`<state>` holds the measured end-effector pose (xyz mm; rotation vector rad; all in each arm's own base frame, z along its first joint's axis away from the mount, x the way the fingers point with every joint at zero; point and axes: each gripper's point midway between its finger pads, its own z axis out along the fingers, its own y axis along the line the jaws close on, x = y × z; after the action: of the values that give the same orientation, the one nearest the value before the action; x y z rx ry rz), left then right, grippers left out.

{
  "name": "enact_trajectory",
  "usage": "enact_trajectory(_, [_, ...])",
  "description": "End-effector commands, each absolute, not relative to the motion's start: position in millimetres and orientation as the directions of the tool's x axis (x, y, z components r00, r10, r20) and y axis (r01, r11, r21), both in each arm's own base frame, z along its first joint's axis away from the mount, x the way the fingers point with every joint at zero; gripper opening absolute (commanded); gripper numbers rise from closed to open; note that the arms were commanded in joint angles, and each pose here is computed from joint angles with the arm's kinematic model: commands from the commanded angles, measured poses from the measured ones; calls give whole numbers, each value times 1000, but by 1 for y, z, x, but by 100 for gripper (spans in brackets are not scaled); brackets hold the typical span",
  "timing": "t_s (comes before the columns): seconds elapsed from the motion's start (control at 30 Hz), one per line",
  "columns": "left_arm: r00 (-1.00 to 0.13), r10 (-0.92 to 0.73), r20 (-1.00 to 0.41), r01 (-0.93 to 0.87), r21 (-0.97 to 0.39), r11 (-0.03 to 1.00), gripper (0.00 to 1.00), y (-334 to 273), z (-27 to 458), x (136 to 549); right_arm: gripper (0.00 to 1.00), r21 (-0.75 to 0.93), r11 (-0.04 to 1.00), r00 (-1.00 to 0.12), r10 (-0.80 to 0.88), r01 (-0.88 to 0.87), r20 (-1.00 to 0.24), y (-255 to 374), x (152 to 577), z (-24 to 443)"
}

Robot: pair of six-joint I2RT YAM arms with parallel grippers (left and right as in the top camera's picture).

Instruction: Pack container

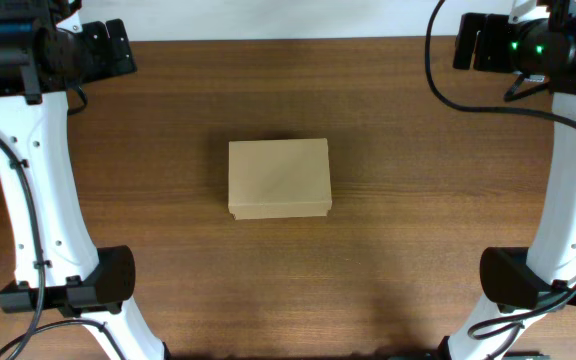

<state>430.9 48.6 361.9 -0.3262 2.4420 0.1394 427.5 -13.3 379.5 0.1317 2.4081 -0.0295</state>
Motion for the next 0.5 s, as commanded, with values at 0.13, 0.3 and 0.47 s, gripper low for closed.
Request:
enact_trajectory(0.13, [-740,-195,-644,-271,20,962,100,51,368,428,99,36,995,-669,91,96,-738,-12,401,419])
enact_trajectory(0.3, [-740,-195,-644,-271,20,962,100,51,368,428,99,44,995,-593,90,92,-800,-11,344,458])
enact_trajectory(0.47, [-740,-195,-644,-271,20,962,100,51,368,428,99,20,992,-561,89,128,-823,-18,279,459])
